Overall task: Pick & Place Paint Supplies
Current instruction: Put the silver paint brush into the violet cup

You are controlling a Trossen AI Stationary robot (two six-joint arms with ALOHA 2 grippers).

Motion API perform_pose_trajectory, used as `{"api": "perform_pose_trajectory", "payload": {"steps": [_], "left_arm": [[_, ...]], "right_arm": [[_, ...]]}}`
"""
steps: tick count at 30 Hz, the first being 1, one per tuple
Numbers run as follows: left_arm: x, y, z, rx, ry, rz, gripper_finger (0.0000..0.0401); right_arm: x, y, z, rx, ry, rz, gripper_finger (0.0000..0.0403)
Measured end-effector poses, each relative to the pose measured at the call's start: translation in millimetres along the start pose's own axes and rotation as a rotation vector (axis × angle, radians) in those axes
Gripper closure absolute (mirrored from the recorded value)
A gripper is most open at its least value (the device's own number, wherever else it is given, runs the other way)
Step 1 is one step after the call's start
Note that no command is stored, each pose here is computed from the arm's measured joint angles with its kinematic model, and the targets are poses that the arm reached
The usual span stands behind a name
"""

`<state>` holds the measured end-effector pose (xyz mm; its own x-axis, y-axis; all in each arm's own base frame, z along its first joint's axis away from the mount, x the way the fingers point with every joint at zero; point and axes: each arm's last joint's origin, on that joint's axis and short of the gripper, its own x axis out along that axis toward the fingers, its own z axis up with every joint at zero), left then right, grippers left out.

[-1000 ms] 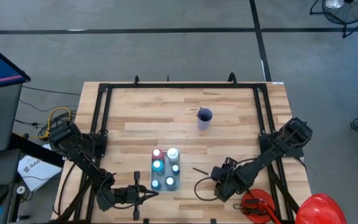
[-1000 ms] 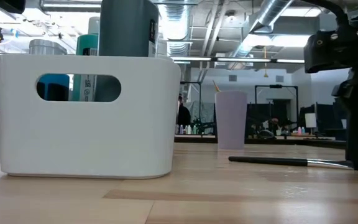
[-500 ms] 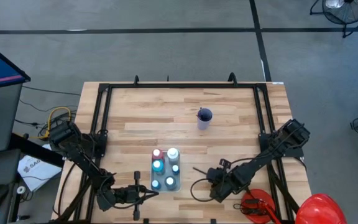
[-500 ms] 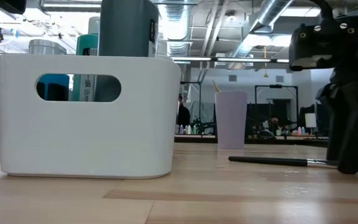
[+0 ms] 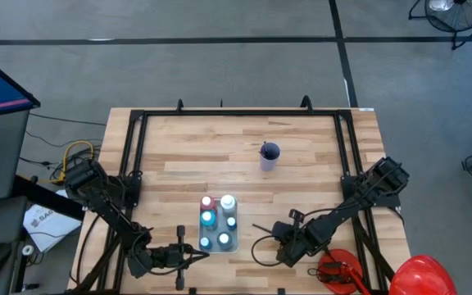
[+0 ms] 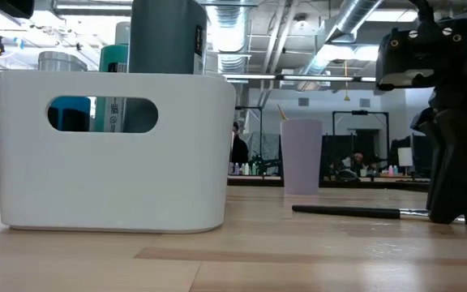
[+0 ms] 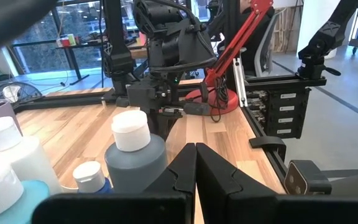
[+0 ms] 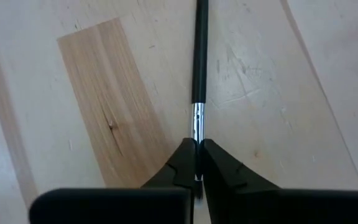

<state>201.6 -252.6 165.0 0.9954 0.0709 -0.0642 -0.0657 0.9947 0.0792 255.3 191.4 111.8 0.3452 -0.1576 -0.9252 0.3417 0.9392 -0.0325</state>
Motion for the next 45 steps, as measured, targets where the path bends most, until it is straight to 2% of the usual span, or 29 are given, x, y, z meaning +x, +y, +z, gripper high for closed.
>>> {"api": "perform_pose_trajectory", "payload": {"steps": [4, 8, 11, 14, 17, 23, 27, 31, 35, 42, 45], "left_arm": [[-1.0, -2.4, 6.4, 0.046, -0.02, -0.003, 0.0401], [-1.8, -5.2, 35.5, 0.086, -0.076, -0.013, 0.0401], [-0.4, 1.7, 53.4, 0.094, -0.109, -0.036, 0.0401], [6.8, 17.6, 70.1, 0.103, -0.123, -0.058, 0.0394], [22.4, 39.9, 75.3, 0.154, -0.068, -0.086, 0.0372], [58.4, 100.0, 77.1, 0.055, 0.09, -0.181, 0.0293], [75.0, 120.9, 73.9, 0.015, 0.128, -0.273, 0.0252], [87.3, 117.8, 77.1, 0.032, 0.127, -0.306, 0.0232], [104.2, 101.5, 81.7, 0.074, 0.124, -0.325, 0.0229], [153.9, 92.5, 69.2, 0.171, 0.367, -0.289, 0.0232], [170.0, 93.5, 68.9, 0.17, 0.403, -0.274, 0.0231]], "right_arm": [[-0.1, 0.0, 0.1, 0.0, 0.001, -0.001, 0.0396], [-2.4, 2.4, 2.7, -0.021, 0.009, 0.0, 0.0399], [-5.1, 5.4, 5.9, -0.047, 0.012, -0.001, 0.04], [-7.0, 7.5, 8.5, -0.058, 0.006, 0.006, 0.0401], [-8.9, 9.5, 10.9, -0.071, -0.003, 0.009, 0.0402], [-13.8, 11.9, 12.0, -0.091, 0.008, -0.016, 0.0403], [-15.1, 12.5, 12.6, -0.108, 0.008, -0.021, 0.0403], [-15.4, 12.5, 13.2, -0.107, -0.004, -0.027, 0.0402], [-15.6, 13.2, 15.0, -0.102, -0.039, -0.036, 0.0402], [-18.0, 15.2, 15.3, -0.105, -0.056, -0.039, 0.0402], [-24.3, 20.7, 15.2, -0.118, -0.074, -0.037, 0.0402]]}}
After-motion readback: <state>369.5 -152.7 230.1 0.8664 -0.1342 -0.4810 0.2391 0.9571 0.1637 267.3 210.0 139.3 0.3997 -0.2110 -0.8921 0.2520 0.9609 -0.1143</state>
